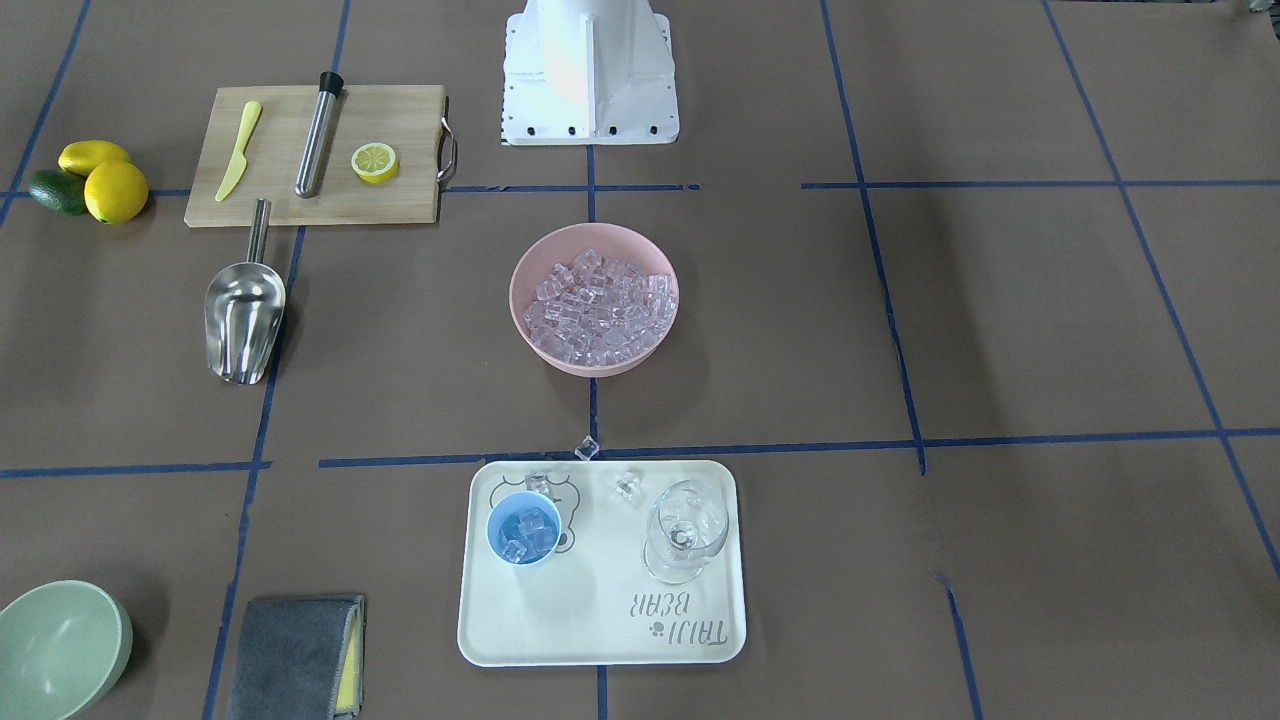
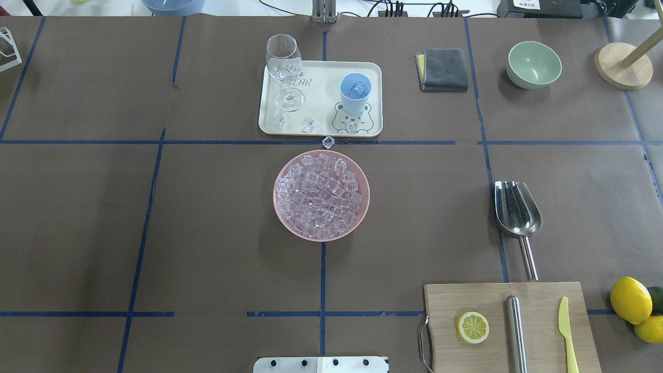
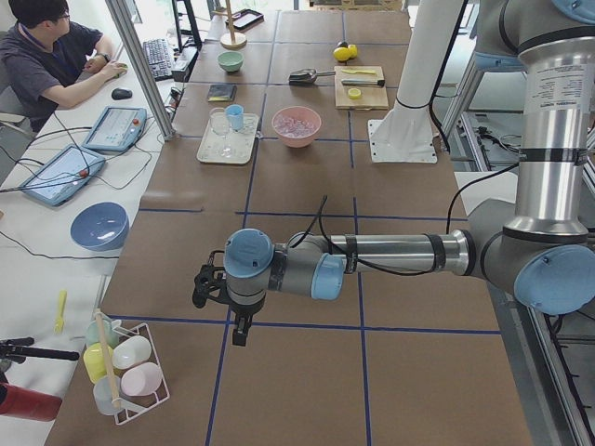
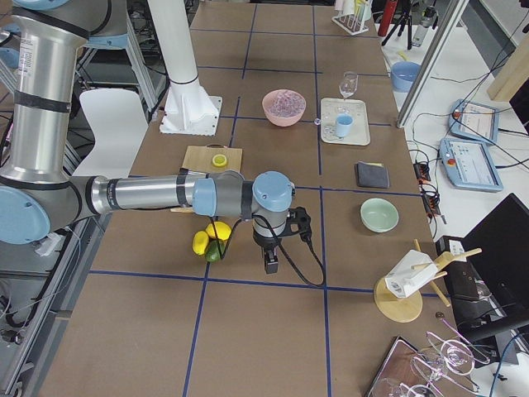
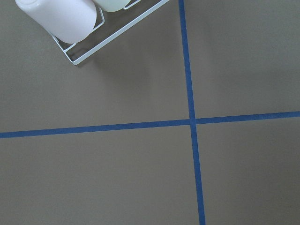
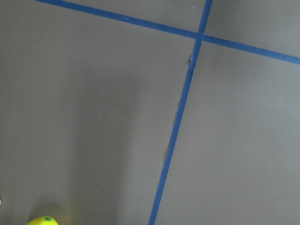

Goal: Put ice in cup with scoop

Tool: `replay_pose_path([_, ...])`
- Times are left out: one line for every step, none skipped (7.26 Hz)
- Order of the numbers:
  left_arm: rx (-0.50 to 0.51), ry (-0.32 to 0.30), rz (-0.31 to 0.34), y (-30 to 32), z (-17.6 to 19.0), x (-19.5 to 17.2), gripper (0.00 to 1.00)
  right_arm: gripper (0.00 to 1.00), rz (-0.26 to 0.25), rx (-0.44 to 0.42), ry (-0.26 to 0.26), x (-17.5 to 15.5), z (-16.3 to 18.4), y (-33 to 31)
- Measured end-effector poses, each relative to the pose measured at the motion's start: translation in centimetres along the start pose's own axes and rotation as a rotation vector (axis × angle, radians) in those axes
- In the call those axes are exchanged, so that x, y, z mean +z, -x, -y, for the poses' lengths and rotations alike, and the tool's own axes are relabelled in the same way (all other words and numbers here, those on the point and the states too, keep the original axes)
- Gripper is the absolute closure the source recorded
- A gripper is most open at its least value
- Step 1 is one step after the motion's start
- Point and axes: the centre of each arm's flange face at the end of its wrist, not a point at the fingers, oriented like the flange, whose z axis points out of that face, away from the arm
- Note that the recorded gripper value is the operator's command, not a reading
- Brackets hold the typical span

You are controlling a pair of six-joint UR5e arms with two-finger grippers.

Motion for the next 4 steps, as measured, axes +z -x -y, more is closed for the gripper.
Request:
replay_pose_path([0.000,0.000,0.000,0.00,0.00,0.00,0.00,0.00,0.000,0.002,0.002,0.08,-0.02,-0.08])
replay_pose_path([-0.001,0.001,0.000,0.01,-0.01,0.01,0.00,0.00,0.001,0.003,0.003,0.16,-0.05,-0.15])
replay_pose_path([-0.001,0.001,0.000,0.01,-0.02,0.02,0.00,0.00,0.001,0.004,0.004,0.20,-0.07,-0.17])
replay_pose_path([-0.002,0.002,0.000,0.02,-0.02,0.02,0.00,0.00,0.003,0.004,0.004,0.23,-0.10,-0.18])
